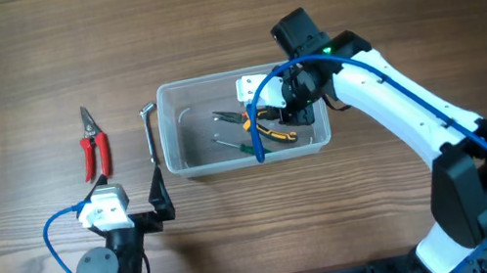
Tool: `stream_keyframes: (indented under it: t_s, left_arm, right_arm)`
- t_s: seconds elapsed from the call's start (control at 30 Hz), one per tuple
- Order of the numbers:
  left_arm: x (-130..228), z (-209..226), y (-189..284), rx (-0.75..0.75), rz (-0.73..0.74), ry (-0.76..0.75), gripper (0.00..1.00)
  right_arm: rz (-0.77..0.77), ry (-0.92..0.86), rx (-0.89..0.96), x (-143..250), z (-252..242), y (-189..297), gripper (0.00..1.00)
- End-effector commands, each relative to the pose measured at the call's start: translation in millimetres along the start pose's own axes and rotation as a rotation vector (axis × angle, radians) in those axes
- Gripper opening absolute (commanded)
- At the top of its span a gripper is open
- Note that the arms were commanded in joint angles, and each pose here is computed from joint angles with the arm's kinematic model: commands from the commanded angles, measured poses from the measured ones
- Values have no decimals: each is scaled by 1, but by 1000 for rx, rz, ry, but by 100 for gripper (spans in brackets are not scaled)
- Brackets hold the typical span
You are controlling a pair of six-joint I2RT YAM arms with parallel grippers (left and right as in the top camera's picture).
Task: Pack container
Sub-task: 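Lower the pliers into the container and open the right gripper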
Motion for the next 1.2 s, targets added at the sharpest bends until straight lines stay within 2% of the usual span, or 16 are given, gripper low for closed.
stream_keyframes:
  t_s: [0.0, 0.8, 0.83, 0.87, 0.93, 1.03, 1.17]
  left_arm:
    - [1, 0, 0, 9, -1, -19, 100]
    - [1, 0, 0, 9, -1, -19, 100]
    - [1, 0, 0, 9, -1, -19, 100]
    - [1, 0, 0, 9, -1, -19, 100]
    - [1, 0, 0, 9, -1, -19, 100]
    - [1, 0, 0, 9, -1, -19, 100]
    - [1, 0, 0, 9, -1, -19, 100]
  right_arm:
    - [-38, 22, -11, -4, -7, -9, 4]
    - [-1, -13, -50, 14, -18, -58, 4]
    - [-1, -23, -45, 14, -19, -59, 8]
    - [-4, -37, -36, 13, -20, -59, 20]
    - [-8, -51, -26, 13, -22, -59, 26]
    - [-9, -50, -24, 13, -22, -59, 31]
    - [-9, -50, -23, 13, -22, -59, 32]
Point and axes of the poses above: each gripper's point midway between its finger pads, its own y axis back along the fingers, its own z axis along the line the jaws close on, x = y × z, the point moved 10 cm from there along y, back along the fingers, and after that the axes turned 12 degrees about y, right-handed, at the moved point
